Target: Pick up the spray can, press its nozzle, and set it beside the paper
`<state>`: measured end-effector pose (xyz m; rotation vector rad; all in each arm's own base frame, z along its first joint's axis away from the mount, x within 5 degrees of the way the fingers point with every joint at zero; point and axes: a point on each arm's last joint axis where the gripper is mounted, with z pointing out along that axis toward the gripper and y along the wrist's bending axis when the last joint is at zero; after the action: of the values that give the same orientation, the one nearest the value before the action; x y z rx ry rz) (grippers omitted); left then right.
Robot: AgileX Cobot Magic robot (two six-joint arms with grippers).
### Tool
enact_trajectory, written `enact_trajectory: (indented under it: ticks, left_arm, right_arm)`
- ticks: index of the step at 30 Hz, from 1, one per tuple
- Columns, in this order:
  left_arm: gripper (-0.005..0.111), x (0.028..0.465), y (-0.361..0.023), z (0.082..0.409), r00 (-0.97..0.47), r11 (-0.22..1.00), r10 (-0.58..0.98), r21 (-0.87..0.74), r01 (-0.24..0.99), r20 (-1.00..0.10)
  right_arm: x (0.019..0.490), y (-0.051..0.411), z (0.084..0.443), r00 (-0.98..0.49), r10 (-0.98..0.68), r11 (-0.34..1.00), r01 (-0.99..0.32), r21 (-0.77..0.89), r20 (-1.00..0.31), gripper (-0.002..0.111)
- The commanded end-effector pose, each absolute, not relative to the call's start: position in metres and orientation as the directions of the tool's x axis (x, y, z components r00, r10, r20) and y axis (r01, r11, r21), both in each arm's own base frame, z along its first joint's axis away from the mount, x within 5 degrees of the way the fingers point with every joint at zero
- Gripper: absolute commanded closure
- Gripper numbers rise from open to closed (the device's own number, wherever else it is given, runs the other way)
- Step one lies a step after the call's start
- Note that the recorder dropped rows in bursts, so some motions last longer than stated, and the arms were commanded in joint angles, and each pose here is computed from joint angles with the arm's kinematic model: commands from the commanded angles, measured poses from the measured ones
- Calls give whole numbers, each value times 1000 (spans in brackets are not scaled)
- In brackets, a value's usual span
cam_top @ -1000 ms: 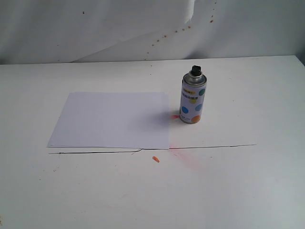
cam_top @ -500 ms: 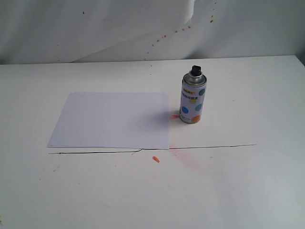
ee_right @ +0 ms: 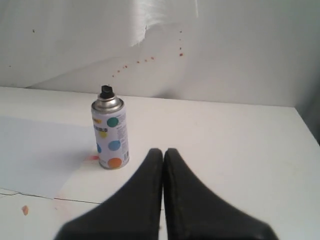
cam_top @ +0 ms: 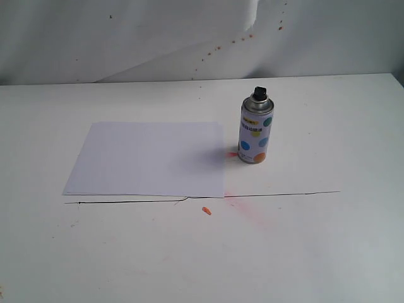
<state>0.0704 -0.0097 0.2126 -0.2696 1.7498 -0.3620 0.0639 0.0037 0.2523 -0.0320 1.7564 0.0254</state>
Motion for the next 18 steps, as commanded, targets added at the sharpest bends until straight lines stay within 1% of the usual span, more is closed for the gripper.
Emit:
enact_trajectory:
  ticks: [1, 5, 8, 9, 10, 13, 16, 18]
  left_arm:
    - [107, 70, -9, 212, -199, 919, -383, -393, 11, -902]
    - [107, 70, -9, 212, -199, 919, -383, -393, 11, -902]
    - [107, 70, -9, 212, -199, 919, -383, -393, 11, -902]
    - [107, 70, -9, 212, -199, 919, -383, -393, 11, -902]
    - [107, 70, -9, 212, -199, 919, -383, -393, 11, -902]
    - [107, 70, -9, 212, -199, 919, -383, -393, 11, -902]
    - [107, 70, -9, 212, -199, 919, -383, -393, 11, -902]
    - [107, 70, -9, 212, -199, 919, -383, -393, 11, -902]
  right_arm:
    - [61, 5, 227, -181, 0, 998, -69, 13, -984, 108]
    - [60, 8, 208, -163, -37, 990, -139, -14, -986, 108]
    - [58, 8, 191, -164, -43, 990, -140, -20, -985, 108]
    - [57, 8, 193, -144, -34, 990, -140, -13, -989, 108]
    - [55, 8, 190, -169, -38, 990, -142, -14, -985, 108]
    - [54, 8, 189, -175, -63, 989, -145, -38, -983, 108]
    - [53, 8, 182, -247, -73, 988, -150, -37, -966, 108]
    - [53, 8, 182, -247, -73, 988, -150, -37, -966, 108]
